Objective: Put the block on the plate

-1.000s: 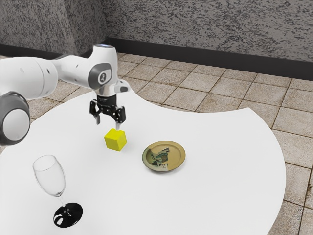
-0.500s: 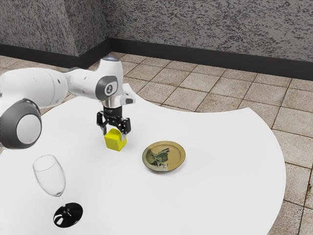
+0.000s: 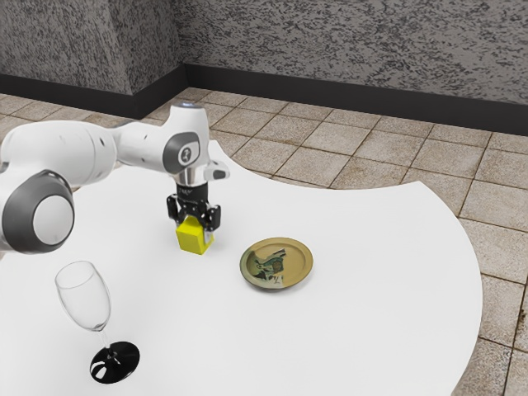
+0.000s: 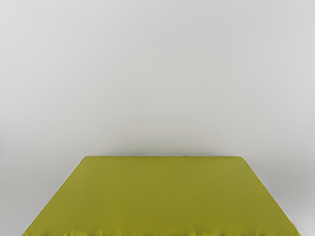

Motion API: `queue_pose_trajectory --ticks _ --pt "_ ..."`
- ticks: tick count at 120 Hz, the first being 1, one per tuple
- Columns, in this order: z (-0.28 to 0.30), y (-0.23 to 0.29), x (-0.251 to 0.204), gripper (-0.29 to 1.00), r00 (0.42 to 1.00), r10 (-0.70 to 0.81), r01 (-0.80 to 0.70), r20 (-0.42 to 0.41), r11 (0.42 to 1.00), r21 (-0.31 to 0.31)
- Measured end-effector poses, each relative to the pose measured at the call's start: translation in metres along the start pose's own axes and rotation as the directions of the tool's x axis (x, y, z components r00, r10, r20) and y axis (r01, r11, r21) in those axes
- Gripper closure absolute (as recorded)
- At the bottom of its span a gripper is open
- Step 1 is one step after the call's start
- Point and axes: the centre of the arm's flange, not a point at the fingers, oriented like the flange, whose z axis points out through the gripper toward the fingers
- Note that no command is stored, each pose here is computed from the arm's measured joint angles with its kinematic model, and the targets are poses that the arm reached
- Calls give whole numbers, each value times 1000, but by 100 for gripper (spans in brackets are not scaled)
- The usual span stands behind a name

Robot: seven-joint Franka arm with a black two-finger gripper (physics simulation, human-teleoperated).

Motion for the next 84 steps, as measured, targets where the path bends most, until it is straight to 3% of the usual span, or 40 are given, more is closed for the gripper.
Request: queue_pose_trajectory --ticks 48,84 --pt "-44 9 -8 27 998 15 -14 -56 1000 12" --pt "-115 111 -33 26 981 142 -139 -135 990 32"
